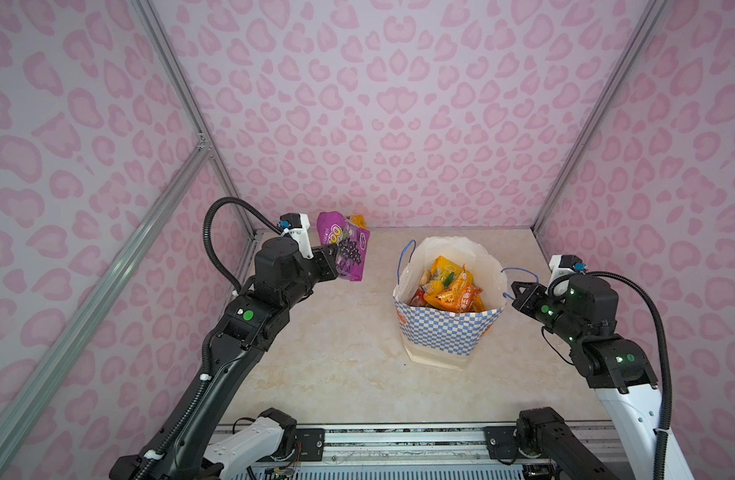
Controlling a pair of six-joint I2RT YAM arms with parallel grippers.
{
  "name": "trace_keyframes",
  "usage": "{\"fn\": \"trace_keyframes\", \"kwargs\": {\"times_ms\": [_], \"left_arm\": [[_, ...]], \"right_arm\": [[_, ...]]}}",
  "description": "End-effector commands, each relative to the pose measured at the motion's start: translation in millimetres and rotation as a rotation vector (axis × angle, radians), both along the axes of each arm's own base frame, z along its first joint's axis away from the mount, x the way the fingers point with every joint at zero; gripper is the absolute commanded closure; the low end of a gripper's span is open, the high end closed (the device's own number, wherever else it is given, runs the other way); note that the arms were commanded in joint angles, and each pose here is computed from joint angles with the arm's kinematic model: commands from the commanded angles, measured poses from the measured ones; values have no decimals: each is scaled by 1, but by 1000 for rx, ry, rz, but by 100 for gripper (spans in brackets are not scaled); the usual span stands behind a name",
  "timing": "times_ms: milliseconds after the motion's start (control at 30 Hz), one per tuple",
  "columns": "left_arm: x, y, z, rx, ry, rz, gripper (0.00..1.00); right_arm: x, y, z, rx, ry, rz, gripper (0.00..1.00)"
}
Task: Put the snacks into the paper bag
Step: 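Lift the purple pack with the left gripper toward the bag, then lower the purple pack into the bag with the left gripper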
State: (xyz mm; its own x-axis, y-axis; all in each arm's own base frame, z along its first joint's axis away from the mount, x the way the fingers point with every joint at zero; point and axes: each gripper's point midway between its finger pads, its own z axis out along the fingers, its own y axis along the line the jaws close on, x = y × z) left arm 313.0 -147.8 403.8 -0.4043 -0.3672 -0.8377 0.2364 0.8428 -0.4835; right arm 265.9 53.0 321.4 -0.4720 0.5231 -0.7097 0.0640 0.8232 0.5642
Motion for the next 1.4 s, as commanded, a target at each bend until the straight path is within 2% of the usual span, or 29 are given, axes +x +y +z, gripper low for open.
{"fn": "trace_keyframes", "kwargs": {"times_ms": [0, 300, 467, 600, 700, 967, 1167, 1367], "left_arm": [[-11, -5, 44, 7, -141, -12, 95], [-58, -57, 126, -107, -346, -213, 96], [-75, -112, 159, -110, -422, -357, 96], [-79, -161, 161, -61, -435, -430, 96], [-72, -198, 145, -22, -394, -470, 96], [-36, -274, 58, 125, -211, -505, 96], [-30, -308, -3, 186, -61, -572, 96], [-36, -320, -72, 256, 121, -614, 96]], "right_arm": [[4, -1, 14, -23, -40, 5, 99], [12, 1, 29, -27, -65, 13, 99], [14, 3, 29, -15, -63, 17, 99], [12, 2, 25, -19, -57, 12, 99], [9, 0, 25, -22, -57, 7, 99], [3, -3, 25, -32, -59, -7, 99], [3, -3, 22, -31, -51, -6, 99], [3, -4, 23, -36, -51, -10, 99]]}}
